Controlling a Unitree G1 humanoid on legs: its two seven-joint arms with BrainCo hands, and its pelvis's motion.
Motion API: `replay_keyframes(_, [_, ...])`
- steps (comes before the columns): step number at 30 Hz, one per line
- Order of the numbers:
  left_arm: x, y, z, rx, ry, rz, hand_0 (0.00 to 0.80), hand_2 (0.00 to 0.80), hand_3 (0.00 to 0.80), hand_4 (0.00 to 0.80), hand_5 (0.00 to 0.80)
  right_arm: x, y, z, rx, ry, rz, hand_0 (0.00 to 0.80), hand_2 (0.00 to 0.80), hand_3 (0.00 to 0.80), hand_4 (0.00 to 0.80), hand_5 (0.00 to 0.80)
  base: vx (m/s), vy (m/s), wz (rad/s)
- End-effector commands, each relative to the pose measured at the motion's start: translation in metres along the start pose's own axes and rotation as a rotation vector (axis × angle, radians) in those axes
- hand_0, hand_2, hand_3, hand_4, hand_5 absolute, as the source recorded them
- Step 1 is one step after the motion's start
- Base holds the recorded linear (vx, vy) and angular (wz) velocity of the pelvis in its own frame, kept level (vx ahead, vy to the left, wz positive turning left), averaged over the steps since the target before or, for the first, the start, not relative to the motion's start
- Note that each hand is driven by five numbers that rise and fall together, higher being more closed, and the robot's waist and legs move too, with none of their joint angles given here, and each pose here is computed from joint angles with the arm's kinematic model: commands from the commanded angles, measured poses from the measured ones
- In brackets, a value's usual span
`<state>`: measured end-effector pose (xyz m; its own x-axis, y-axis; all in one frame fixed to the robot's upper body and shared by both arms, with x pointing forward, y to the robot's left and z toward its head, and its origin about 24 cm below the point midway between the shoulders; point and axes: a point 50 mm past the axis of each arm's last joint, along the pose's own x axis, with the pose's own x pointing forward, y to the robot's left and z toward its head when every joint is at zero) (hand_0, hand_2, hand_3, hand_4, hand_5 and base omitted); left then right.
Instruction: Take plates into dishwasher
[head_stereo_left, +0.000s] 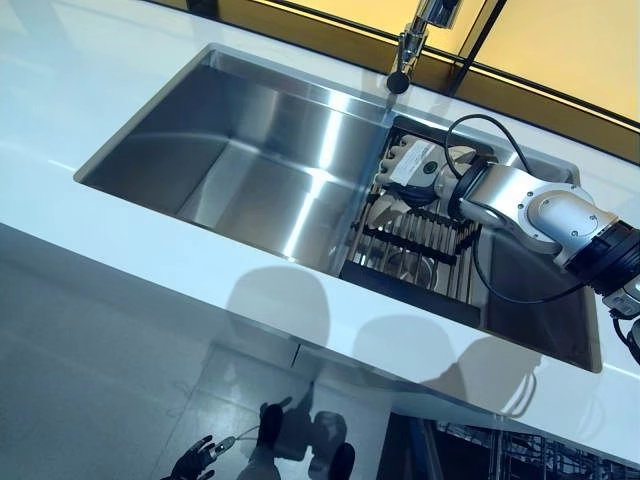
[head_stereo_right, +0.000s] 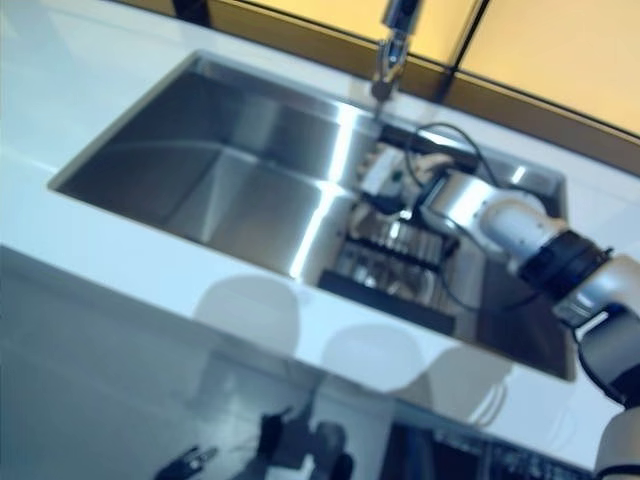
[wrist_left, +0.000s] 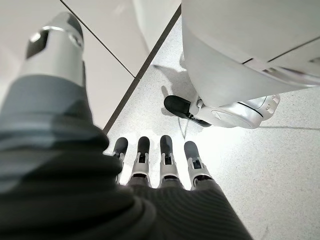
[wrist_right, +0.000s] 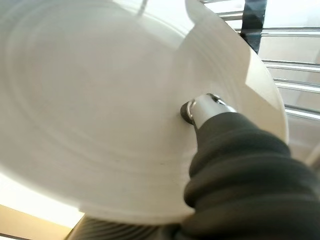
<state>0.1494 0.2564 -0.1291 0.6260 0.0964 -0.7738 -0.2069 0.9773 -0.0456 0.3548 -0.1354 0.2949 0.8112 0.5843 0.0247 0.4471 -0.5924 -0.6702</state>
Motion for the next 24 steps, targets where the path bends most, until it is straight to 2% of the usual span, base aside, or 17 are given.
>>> replay_keyframes(1, [0.0,0.002,0.005,-0.048,-0.03,0.0,0.0,0.0,0.0,0.0,0.0,-0.009,-0.008,-0.02,-0.078,0.057,-0.012,0.8,0.8,0.8,0.8,0.8,0.0,0.0,0.0])
replay_keyframes(11, [-0.002,0.006,-0.002,-0.053,-0.004,0.027,0.0,0.0,0.0,0.0,0.0,-0.023,-0.001,-0.051,0.028,0.195,-0.043,0.8,0.8,0.8,0.8,0.8,0.0,0.0,0.0])
replay_keyframes(24, [-0.005,0.006,-0.016,-0.05,0.045,0.036,0.0,0.0,0.0,0.0,0.0,-0.042,-0.002,-0.076,0.015,0.291,-0.085,0.8,0.8,0.8,0.8,0.8,0.01,0.008,-0.11])
